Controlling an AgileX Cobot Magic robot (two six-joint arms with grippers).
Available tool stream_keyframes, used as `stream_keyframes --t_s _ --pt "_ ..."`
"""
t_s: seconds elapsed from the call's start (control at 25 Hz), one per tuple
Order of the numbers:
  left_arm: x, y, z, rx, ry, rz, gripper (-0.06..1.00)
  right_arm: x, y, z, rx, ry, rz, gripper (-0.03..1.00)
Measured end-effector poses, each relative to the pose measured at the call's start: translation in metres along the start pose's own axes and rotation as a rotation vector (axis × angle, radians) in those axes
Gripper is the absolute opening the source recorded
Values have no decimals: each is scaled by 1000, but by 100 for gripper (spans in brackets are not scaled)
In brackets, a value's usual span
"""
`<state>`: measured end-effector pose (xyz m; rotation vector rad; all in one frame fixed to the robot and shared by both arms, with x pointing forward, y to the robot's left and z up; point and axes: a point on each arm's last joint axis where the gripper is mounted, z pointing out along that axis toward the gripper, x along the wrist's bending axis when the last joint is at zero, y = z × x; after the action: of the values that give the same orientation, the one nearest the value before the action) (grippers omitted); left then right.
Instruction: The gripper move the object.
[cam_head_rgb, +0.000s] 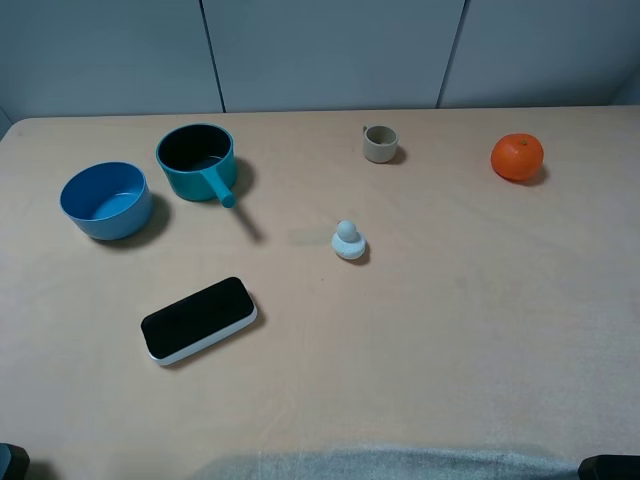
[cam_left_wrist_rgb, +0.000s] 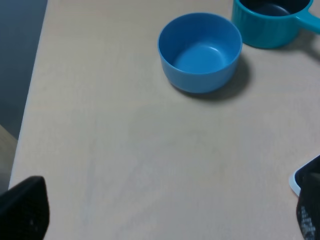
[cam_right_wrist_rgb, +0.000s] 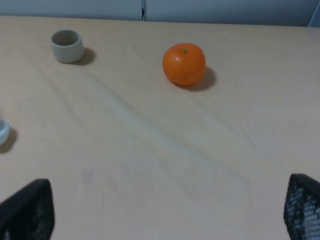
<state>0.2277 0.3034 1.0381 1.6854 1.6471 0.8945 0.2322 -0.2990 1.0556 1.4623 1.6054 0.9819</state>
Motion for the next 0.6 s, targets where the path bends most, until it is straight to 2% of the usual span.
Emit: stream_keyframes --t_s 0.6 --pt "0 0 0 0 0 0 99 1 0 0 -1 9 5 69"
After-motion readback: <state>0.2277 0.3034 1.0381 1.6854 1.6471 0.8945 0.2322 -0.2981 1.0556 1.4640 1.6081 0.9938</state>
